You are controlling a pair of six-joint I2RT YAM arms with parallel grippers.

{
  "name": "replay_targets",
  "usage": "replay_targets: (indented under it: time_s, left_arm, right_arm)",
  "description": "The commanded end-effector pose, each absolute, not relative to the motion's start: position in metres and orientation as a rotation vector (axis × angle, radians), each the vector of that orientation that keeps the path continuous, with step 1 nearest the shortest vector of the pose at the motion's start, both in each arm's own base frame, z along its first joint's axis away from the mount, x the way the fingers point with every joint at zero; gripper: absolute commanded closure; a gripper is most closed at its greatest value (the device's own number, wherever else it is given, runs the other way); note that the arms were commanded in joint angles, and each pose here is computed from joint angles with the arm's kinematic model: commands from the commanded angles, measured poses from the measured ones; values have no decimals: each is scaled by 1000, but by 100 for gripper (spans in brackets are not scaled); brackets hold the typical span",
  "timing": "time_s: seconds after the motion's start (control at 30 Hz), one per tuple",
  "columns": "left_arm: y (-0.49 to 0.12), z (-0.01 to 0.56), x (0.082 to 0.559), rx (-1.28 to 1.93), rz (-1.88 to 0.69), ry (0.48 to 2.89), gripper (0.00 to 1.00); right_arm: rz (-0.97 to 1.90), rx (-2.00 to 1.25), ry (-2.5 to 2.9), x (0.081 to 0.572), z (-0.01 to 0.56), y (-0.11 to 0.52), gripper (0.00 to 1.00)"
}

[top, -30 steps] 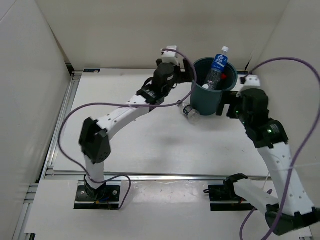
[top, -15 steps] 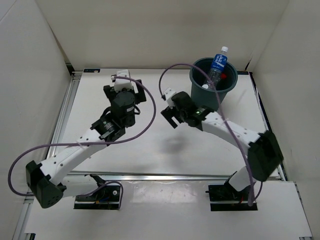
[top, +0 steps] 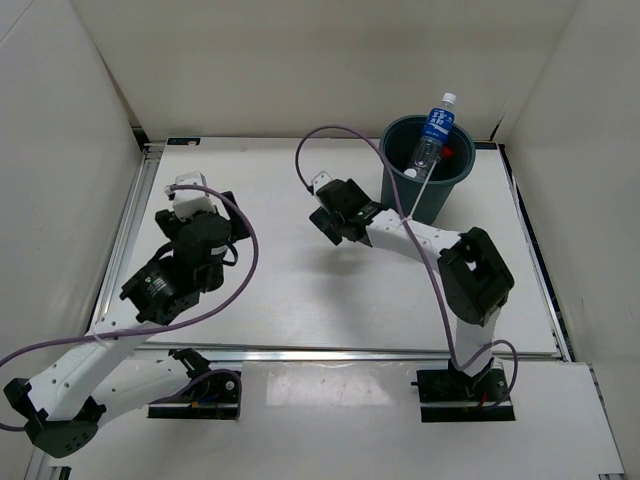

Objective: Put the plastic bottles in the bin

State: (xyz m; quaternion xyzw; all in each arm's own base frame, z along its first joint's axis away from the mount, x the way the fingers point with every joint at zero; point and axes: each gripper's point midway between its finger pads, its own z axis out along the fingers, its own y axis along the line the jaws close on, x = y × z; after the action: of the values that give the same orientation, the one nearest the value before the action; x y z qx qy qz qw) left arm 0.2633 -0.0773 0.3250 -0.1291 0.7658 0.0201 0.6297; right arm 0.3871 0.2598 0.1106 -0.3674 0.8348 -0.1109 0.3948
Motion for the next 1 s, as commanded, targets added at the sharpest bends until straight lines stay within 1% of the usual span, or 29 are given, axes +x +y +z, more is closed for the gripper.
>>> replay_targets:
  time_s: [0.0,0.03,0.2,0.4,0.57,0.7,0.77,0.87,0.9,0.97]
  left_arm:
    - [-62,307,240,-348,74,1869,0]
    - [-57,296,233,-330,110,1916,0]
    - [-44,293,214,-386,68,1935,0]
    - [-35,283,206,-384,72,1938,0]
    - [-36,277,206,-381,89,1953,0]
    - [-38,274,209,-372,106,1965,0]
    - [-39,275,210,-376,98,1960,0]
    - [-40,275,210,-388,90,1957,0]
    - [-39,274,209,-384,98,1963,0]
    - [-38,273,208,-402,93,1965,0]
  right_arm:
    - [-319,-846,2094,411,113,266,0]
    - [-382,-824,2109,418,104,257,0]
    - [-494,-746,2140,441,95,242,0]
    - [-582,-656,2187,459,90,217,0]
    - [-558,-613,2253,461,73,211,0]
    - [-510,-593,2338,453,56,212,0]
    - [-496,-567,2411,441,43,210,0]
    - [-457,-553,2484,430,28,213,5]
    - [-460,-543,2496,428,25,213,10]
    - [-451,-534,2541,421,19,213,15]
